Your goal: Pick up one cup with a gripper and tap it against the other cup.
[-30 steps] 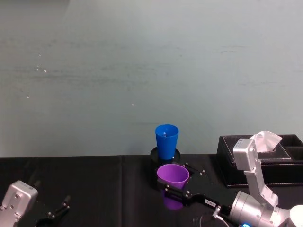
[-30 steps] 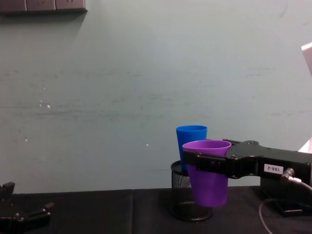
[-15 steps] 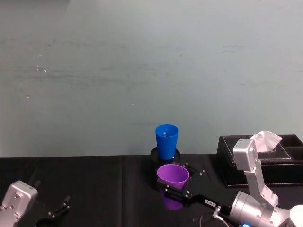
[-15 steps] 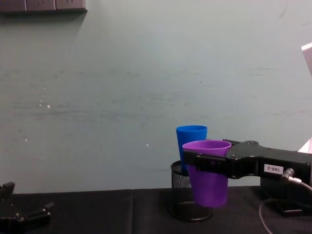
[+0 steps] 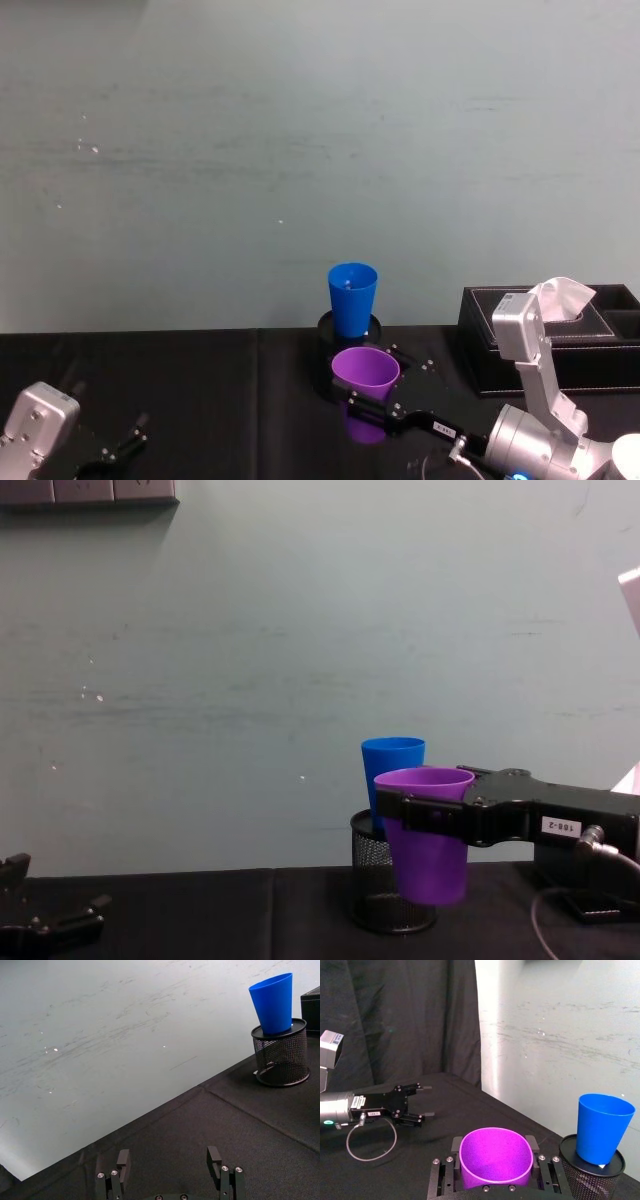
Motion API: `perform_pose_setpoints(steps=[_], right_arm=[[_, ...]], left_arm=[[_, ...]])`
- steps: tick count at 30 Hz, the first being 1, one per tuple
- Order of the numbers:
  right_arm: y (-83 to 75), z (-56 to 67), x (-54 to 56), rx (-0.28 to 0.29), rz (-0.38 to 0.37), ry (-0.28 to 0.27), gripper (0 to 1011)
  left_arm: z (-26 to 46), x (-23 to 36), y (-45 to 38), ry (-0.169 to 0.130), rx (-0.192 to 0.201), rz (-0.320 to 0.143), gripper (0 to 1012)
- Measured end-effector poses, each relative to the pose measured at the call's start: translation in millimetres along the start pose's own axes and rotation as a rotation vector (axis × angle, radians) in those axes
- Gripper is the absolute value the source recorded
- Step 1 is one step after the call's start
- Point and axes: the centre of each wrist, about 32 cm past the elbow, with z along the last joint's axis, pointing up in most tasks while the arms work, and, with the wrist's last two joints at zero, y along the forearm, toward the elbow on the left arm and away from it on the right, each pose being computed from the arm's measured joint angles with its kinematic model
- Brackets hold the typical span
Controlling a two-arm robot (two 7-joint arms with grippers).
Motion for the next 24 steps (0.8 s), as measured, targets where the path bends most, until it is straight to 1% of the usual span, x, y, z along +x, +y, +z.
perform_pose_setpoints(steps=[24], right_arm=[[0.0, 0.0, 0.0, 0.0, 0.0, 0.0, 755]], left_arm=[[0.0, 0.0, 0.0, 0.0, 0.0, 0.0, 1000]])
